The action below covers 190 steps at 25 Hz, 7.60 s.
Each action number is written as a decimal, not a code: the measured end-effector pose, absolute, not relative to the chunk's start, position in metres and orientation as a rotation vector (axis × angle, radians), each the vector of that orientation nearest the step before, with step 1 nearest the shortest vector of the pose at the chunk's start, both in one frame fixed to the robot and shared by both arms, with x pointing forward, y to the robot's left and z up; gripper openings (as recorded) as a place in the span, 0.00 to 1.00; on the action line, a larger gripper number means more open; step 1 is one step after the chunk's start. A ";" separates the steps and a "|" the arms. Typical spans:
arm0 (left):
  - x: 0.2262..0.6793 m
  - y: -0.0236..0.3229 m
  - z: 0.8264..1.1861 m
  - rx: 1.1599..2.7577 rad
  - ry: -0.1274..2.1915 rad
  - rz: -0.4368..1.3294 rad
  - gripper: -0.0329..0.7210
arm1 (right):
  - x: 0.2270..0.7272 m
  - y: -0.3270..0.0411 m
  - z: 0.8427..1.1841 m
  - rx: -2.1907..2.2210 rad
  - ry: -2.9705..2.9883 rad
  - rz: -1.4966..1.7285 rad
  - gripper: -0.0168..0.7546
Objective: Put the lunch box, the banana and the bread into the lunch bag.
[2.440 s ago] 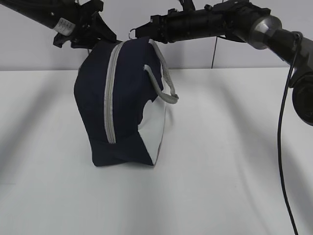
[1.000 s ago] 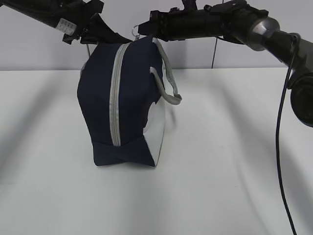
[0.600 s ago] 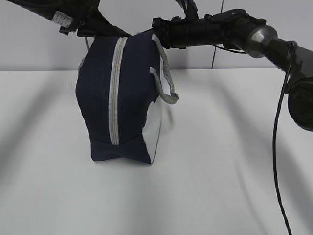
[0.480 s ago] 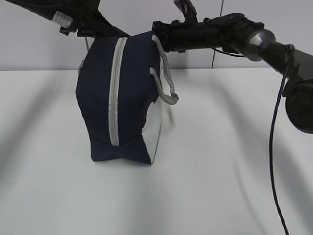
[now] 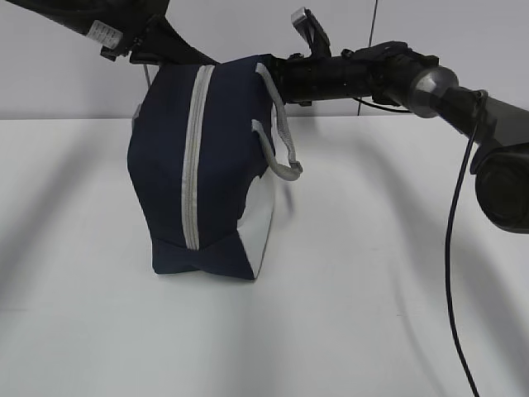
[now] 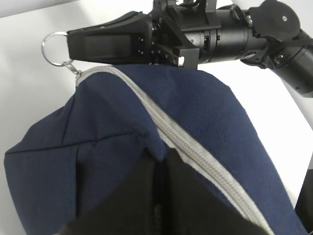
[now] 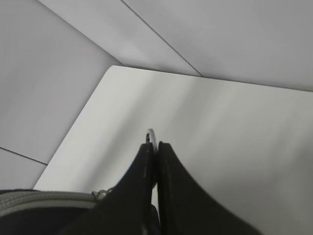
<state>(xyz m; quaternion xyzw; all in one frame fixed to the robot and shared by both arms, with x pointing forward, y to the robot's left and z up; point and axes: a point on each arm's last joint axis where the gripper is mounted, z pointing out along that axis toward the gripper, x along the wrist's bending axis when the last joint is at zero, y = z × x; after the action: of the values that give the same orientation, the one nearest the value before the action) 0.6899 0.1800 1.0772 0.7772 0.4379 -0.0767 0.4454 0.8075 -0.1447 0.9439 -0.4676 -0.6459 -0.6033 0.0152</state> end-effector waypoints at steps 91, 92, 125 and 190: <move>0.409 0.240 1.125 1.919 1.490 0.099 0.70 | 0.547 -0.141 1.033 -1.424 -3.082 -1.601 0.48; 0.401 0.241 1.121 1.908 1.504 0.090 0.70 | 0.545 -0.141 1.035 -1.424 -3.083 -1.607 0.48; 0.242 0.269 1.101 1.831 1.317 0.381 0.70 | 0.428 -0.151 1.095 -1.330 -2.955 -1.346 0.54; 0.247 0.286 1.056 1.829 1.344 0.657 0.66 | 0.243 -0.300 1.048 -2.401 -2.634 -1.286 0.76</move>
<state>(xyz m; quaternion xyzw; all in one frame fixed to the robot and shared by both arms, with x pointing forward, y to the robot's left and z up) 0.2473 0.2856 1.0559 0.7160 0.5263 0.2573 0.3796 0.2426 -0.2999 1.0475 -0.6008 -0.6590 -0.3217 -0.3182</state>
